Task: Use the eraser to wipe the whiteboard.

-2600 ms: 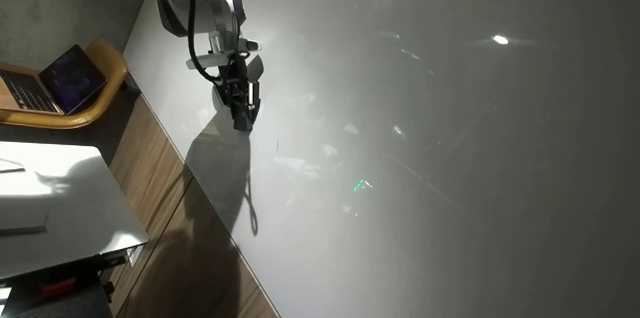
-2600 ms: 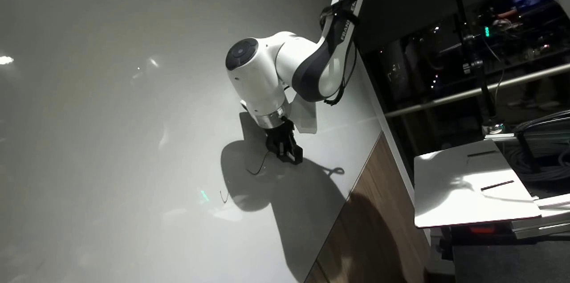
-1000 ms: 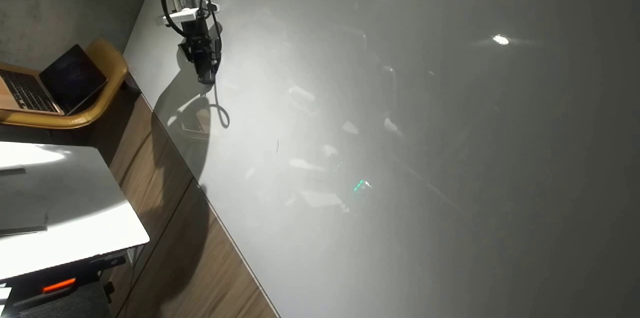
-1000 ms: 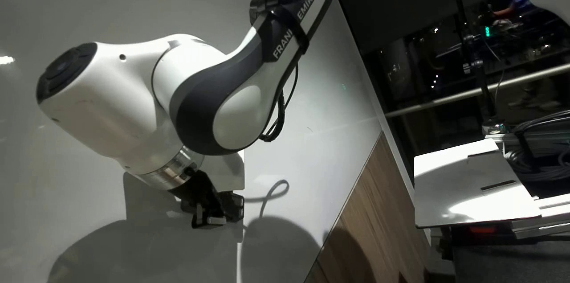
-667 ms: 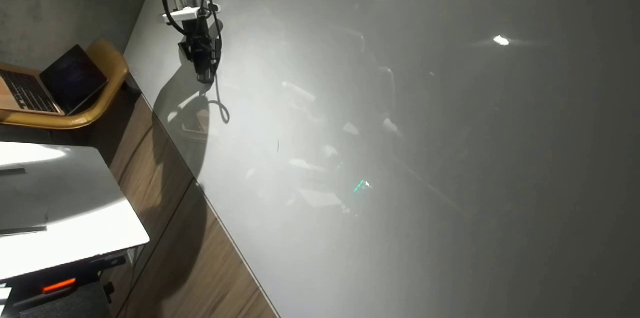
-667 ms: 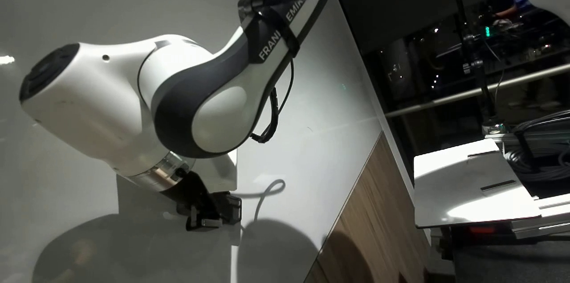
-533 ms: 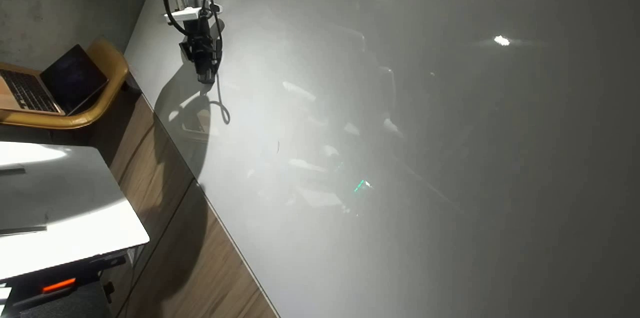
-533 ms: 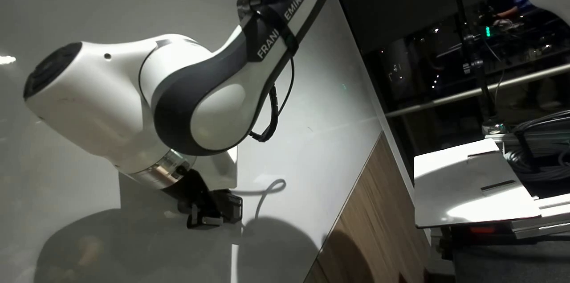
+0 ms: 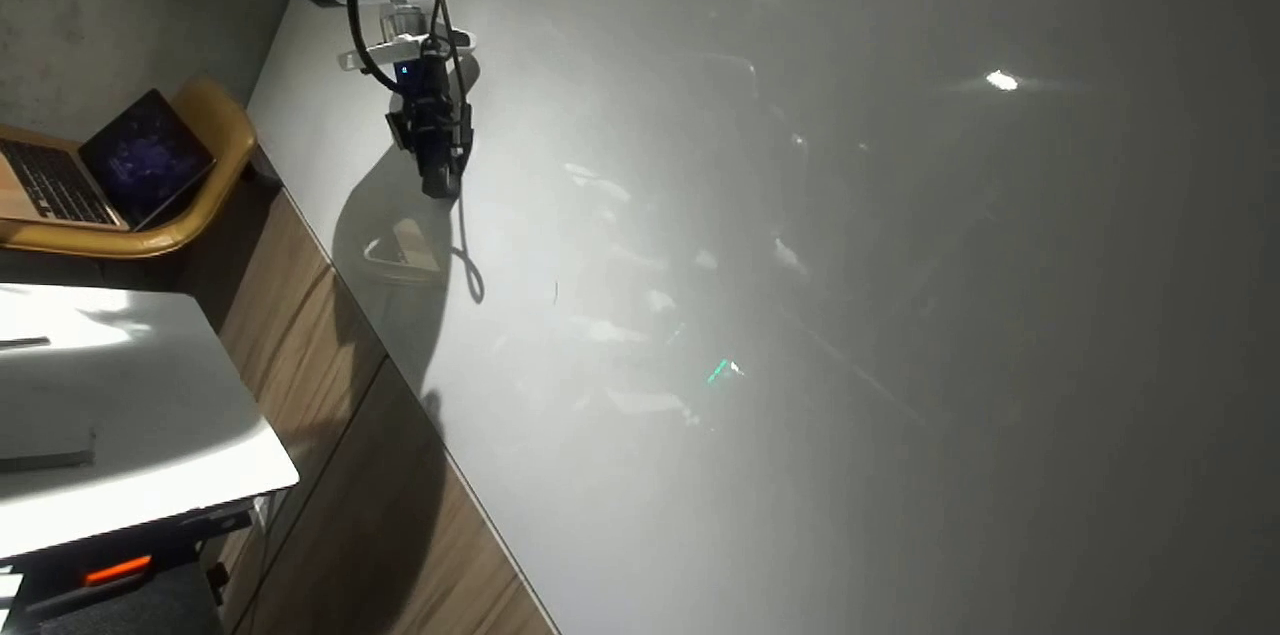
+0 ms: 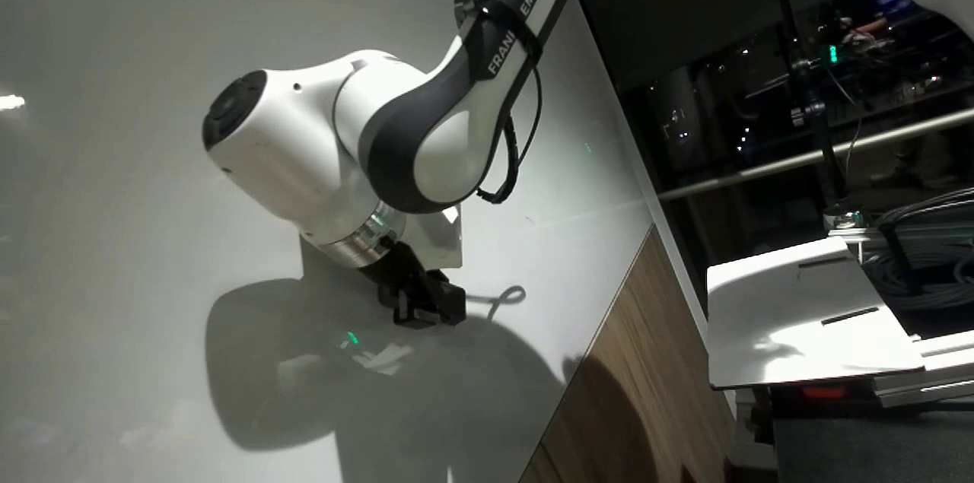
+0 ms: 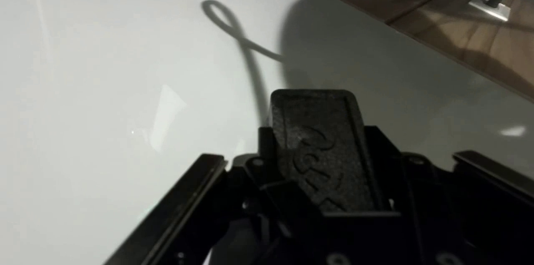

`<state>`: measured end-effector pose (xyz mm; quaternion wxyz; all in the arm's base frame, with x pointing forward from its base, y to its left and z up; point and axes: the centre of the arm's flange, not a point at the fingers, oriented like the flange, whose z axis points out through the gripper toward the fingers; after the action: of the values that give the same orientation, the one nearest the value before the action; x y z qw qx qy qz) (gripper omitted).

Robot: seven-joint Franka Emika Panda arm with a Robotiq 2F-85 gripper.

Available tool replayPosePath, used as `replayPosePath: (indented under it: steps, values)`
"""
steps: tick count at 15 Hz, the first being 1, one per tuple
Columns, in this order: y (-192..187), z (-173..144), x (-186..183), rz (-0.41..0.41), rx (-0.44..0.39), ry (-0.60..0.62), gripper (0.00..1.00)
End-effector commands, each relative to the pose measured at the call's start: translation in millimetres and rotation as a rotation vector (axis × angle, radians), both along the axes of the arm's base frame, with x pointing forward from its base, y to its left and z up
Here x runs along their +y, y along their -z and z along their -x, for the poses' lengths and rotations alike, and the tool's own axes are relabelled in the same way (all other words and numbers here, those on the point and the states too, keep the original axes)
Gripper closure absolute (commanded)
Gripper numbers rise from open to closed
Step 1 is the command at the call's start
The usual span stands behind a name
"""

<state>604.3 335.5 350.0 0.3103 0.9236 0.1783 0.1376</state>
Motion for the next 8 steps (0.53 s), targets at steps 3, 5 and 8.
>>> replayPosePath:
  steps: [3,5,8]
  values:
    - [-2.7,-12.0,-131.1,0.019,-0.075,0.102,0.7]
    - [-1.6,-13.1,-172.1,0.027,-0.101,0.137,0.7]
    - [-6.4,-16.4,-237.0,0.025,-0.141,0.189,0.7]
